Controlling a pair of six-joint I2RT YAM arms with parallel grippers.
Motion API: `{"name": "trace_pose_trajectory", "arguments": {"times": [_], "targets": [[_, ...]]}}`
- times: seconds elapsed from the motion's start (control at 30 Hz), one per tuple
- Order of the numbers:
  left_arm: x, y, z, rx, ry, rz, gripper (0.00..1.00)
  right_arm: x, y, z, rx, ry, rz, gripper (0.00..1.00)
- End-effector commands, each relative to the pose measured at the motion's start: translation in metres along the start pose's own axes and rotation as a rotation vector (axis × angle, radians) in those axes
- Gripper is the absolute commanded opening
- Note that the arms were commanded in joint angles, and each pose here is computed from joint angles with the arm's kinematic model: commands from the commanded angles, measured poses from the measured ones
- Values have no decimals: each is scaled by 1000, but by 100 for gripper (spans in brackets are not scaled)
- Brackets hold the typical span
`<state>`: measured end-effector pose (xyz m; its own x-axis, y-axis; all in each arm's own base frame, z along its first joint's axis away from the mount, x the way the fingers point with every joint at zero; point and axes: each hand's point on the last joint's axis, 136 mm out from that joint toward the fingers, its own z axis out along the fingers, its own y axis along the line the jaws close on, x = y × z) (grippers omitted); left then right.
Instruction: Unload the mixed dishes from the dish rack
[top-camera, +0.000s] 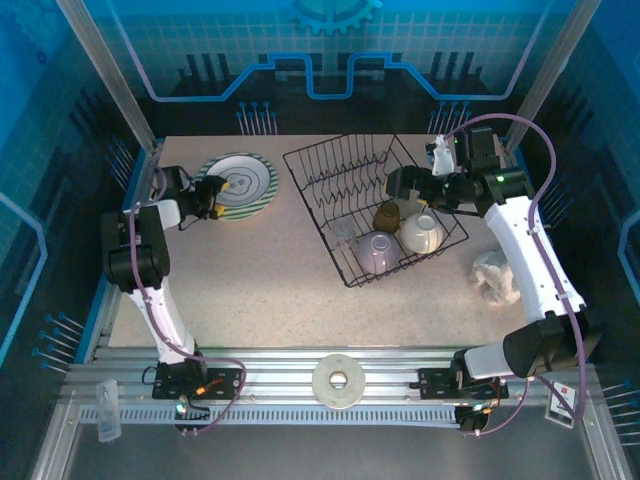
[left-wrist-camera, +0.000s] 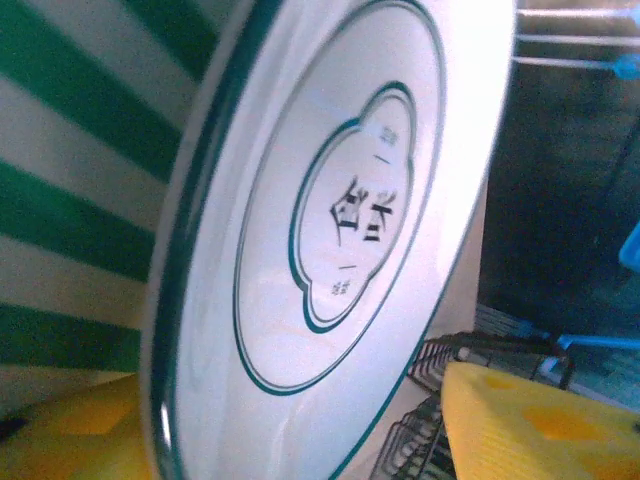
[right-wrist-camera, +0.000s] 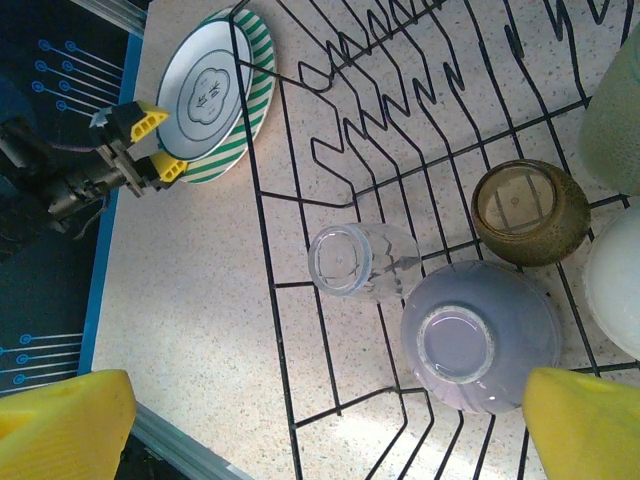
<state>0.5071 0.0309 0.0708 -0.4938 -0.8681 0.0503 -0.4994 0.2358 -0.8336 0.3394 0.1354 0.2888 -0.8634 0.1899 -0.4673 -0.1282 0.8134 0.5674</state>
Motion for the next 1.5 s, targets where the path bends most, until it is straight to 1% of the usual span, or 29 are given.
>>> {"name": "trace_pose_trajectory", "arguments": {"times": [0.0, 0.2, 0.3, 0.43, 0.5, 0.67, 0.8, 0.9, 0.97, 1.03, 1.1, 1.17, 1.23, 1.27, 1.33, 1.4, 1.47], "targets": [[1, -15, -19, 13, -12, 36, 99, 4, 1, -7, 12, -12, -26, 100], [7, -19, -33, -16, -11, 36, 99, 2, -2, -10, 33, -29, -22, 100], [13, -13, -43, -85, -11, 21, 99, 2, -8, -11, 66, -39, -7, 100], [22, 3, -61, -242, 5, 4, 100, 0, -21, -14, 144, -61, 30, 100], [27, 7, -68, -287, 23, 4, 100, 1, -29, -15, 184, -70, 50, 100], [34, 4, -89, -326, 16, 26, 99, 0, -44, -17, 274, -96, 89, 100], [38, -2, -112, -372, -15, 76, 99, -3, -51, -21, 331, -129, 104, 100], [47, -17, -129, -336, -37, 106, 99, -5, -55, -19, 365, -142, 108, 100], [66, -38, -138, -237, -26, 109, 99, -7, -59, -16, 392, -145, 111, 100], [94, -64, -141, -154, 4, 176, 99, -11, -64, -11, 419, -148, 115, 100], [130, -96, -144, -61, 62, 289, 99, -13, -72, -4, 451, -150, 125, 100], [179, -125, -145, 41, 146, 405, 99, -17, -78, 6, 470, -142, 135, 100], [223, -142, -147, 123, 230, 495, 99, -19, -83, 17, 485, -132, 144, 100], [245, -146, -148, 153, 277, 527, 99, -21, -85, 23, 494, -125, 150, 99], [277, -146, -149, 188, 341, 574, 99, -26, -89, 34, 517, -115, 155, 98], [297, -140, -150, 210, 371, 606, 99, -32, -93, 46, 545, -107, 159, 98], [307, -134, -154, 224, 389, 597, 99, -40, -96, 57, 559, -100, 165, 97]]}}
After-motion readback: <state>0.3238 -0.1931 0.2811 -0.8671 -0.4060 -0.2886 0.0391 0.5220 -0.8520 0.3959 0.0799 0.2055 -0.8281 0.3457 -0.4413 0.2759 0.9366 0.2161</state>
